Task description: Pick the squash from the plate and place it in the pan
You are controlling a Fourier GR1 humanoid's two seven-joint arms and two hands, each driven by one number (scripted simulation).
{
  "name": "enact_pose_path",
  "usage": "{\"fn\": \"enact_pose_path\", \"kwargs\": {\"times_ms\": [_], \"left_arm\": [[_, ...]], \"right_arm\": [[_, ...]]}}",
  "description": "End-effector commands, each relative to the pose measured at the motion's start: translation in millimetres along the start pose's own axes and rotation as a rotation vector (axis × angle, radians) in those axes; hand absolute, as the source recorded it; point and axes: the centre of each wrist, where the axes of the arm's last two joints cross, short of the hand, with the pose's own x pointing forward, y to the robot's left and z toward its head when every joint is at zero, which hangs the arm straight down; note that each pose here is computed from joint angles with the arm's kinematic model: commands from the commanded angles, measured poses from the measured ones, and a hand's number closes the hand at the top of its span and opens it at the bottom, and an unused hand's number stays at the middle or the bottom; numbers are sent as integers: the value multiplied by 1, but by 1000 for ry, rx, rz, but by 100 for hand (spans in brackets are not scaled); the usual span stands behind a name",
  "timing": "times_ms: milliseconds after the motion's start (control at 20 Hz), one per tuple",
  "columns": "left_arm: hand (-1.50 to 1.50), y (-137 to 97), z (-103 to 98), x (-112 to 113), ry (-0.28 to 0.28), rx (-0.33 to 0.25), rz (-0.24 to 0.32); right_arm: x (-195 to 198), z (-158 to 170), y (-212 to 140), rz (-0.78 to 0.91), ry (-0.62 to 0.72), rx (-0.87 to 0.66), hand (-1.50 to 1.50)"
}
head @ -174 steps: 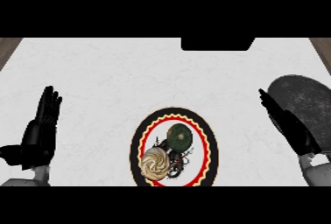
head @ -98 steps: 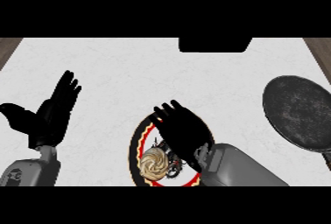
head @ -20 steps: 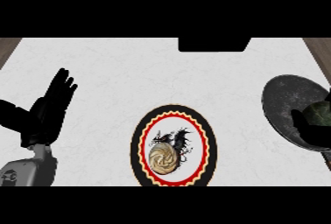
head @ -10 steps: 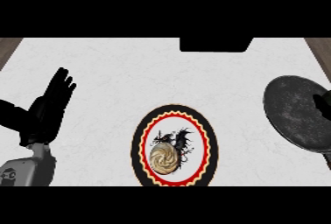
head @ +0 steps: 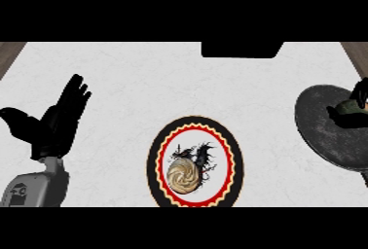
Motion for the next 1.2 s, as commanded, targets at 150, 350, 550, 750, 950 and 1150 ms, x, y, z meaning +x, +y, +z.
{"fn": "enact_pose_path", "kwargs": {"times_ms": [150,350,550,750,950,1150], "left_arm": [[0,15,-1,-13,-11,2,5],[0,19,8,-9,1,-2,5],[0,17,1,3,4,-1,14],[0,10,10,-2,1,6,24],[0,6,6,-2,0,20,-3],[0,9,3,1,2,40,-5]], "right_arm": [[-31,-9,19,-131,213,116,-150],[-29,-8,40,-157,164,197,-150],[-49,0,36,-320,118,46,-150],[-81,6,6,-526,142,-57,-150],[-114,24,-24,-719,161,-108,-150],[-154,64,-49,-847,140,-79,-150]]}}
